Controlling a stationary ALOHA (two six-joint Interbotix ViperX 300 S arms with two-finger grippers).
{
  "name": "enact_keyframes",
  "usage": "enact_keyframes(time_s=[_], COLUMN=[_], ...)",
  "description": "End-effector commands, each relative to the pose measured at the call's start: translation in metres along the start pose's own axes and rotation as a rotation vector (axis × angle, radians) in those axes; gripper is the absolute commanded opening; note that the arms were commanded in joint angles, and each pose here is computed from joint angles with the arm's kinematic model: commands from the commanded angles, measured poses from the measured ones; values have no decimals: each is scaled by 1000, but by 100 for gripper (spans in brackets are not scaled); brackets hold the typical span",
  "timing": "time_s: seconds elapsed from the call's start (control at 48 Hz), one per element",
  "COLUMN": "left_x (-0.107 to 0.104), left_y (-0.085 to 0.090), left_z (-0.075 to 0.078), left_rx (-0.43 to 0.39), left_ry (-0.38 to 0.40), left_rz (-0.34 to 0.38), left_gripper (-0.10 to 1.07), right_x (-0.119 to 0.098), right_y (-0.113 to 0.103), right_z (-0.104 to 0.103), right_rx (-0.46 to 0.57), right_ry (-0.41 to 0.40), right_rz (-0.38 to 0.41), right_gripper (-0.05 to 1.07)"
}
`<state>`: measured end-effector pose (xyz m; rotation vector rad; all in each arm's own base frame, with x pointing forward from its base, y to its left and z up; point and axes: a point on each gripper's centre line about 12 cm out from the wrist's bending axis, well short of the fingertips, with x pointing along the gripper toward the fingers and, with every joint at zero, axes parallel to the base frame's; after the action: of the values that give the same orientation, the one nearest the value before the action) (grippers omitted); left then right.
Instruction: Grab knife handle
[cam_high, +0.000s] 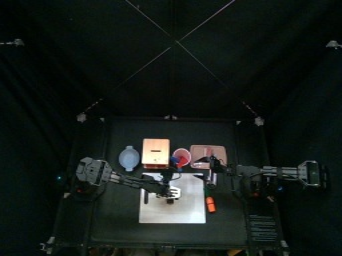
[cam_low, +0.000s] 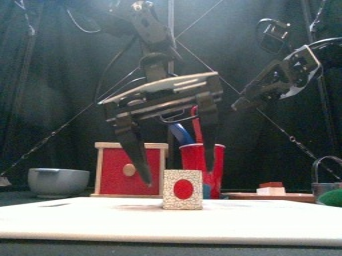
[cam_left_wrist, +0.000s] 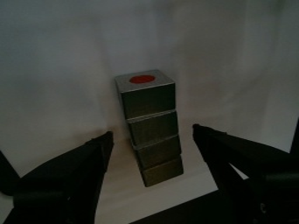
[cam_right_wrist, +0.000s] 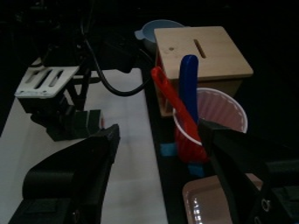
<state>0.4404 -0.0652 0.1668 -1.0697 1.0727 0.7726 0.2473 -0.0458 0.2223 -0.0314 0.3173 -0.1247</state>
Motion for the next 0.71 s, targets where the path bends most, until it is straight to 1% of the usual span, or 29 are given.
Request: enact_keyframes(time_s=[0.0,0.062,0.083,0.125,0.25,0.292,0.312,0.354,0.375,0.417,0.479,0.562,0.688], left_x=[-40,-53,-58,-63,-79,-84,-89,-93,-95,-99,-103,-113,-128], left_y=[-3,2,4,9,24,28,29,32,36,40,48,57,76], left_z=[3,4,5,9,30,38,42,47,51,55,61,64,59], left_rx=[36,95,127,165,313,378,425,479,509,572,645,742,925], left_ry=[-7,-22,-33,-48,-118,-154,-180,-213,-238,-280,-339,-422,-568], left_rz=[-84,-105,-115,-125,-192,-226,-255,-283,-302,-333,-368,-409,-460], left_gripper=[103,103,103,103,103,103,103,103,103,103,103,103,103], right_x=[-4,-7,-8,-10,-18,-21,-22,-25,-25,-27,-29,-31,-32], right_y=[-1,-1,-1,-1,-1,-1,-1,-1,-1,-1,0,-1,-2], right_z=[9,12,13,15,23,26,27,30,30,32,34,37,38], right_rx=[6,7,7,7,4,4,4,4,7,13,25,51,85], right_ry=[-35,-51,-57,-68,-109,-124,-132,-144,-147,-158,-170,-183,-190], right_rz=[-6,-8,-8,-9,-12,-13,-14,-15,-16,-16,-14,-18,-24], right_gripper=[100,100,100,100,100,100,100,100,100,100,100,100,100])
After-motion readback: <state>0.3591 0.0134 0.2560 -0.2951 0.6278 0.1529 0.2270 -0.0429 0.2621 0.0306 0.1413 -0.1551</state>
